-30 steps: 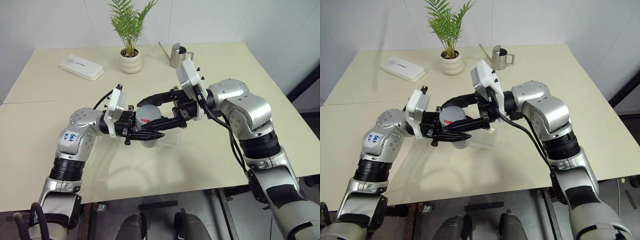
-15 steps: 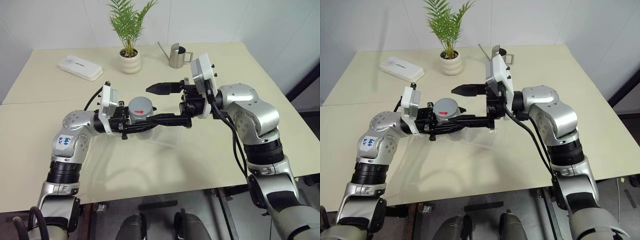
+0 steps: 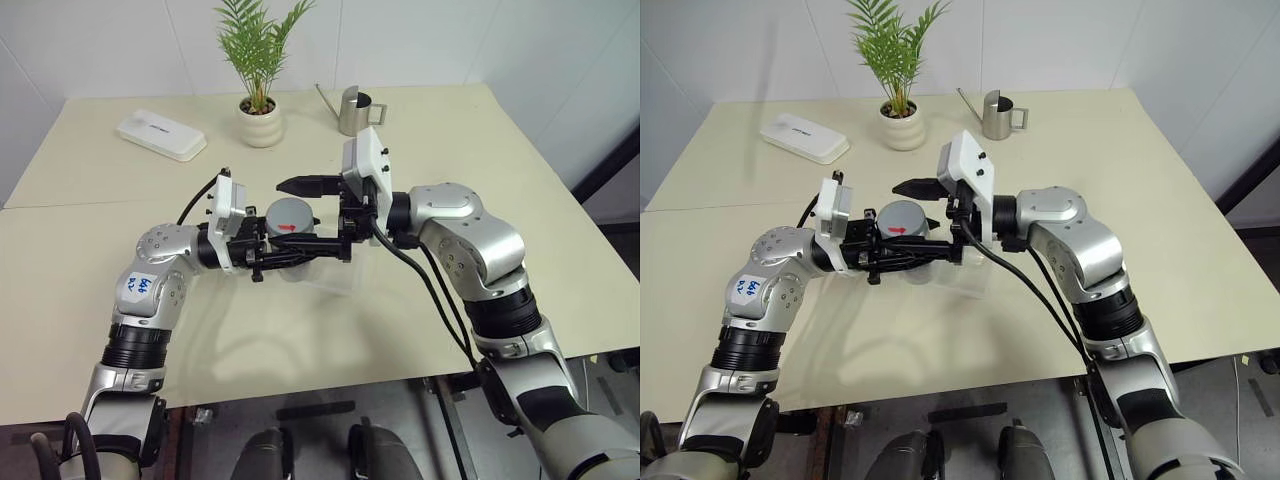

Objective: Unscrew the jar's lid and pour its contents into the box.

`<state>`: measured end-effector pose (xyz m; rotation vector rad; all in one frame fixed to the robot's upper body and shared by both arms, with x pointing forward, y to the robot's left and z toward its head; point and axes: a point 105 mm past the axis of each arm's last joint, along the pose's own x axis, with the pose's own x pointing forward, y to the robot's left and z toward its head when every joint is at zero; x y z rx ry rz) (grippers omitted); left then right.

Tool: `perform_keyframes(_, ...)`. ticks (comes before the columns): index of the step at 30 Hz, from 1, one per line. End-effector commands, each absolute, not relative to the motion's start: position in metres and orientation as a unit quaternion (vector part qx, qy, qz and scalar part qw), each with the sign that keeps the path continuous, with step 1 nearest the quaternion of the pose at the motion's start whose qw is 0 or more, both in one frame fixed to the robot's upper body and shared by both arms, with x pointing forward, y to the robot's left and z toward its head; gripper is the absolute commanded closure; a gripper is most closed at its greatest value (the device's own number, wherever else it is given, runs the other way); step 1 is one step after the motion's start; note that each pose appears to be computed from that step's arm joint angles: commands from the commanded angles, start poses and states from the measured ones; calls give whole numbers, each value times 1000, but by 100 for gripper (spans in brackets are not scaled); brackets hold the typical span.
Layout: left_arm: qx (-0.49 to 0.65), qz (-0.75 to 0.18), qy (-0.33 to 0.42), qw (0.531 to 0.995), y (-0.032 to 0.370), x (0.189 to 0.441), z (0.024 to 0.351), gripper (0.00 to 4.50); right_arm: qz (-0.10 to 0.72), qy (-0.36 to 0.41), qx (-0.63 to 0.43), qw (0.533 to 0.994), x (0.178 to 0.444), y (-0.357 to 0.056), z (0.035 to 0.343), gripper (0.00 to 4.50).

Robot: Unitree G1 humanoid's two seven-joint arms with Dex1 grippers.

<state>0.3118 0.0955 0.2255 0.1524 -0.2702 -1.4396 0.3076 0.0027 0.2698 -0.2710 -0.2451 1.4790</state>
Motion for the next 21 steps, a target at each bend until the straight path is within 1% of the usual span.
perform_keyframes(1, 83, -664, -132, 732, 95, 306, 228, 249, 662, -143, -131, 724, 308, 1, 288, 27)
perform_keyframes(4, 83, -664, -131, 731, 96, 305, 227, 249, 656, -146, -128, 729, 312, -5, 292, 27)
perform_keyframes(10, 81, -665, -134, 731, 96, 304, 227, 249, 631, -157, -112, 751, 329, -36, 303, 27)
perform_keyframes(15, 79, -662, -137, 732, 97, 303, 227, 249, 611, -147, -117, 769, 337, -64, 301, 27)
perform_keyframes(21, 80, -657, -137, 737, 100, 303, 226, 249, 594, -127, -127, 784, 337, -98, 291, 27)
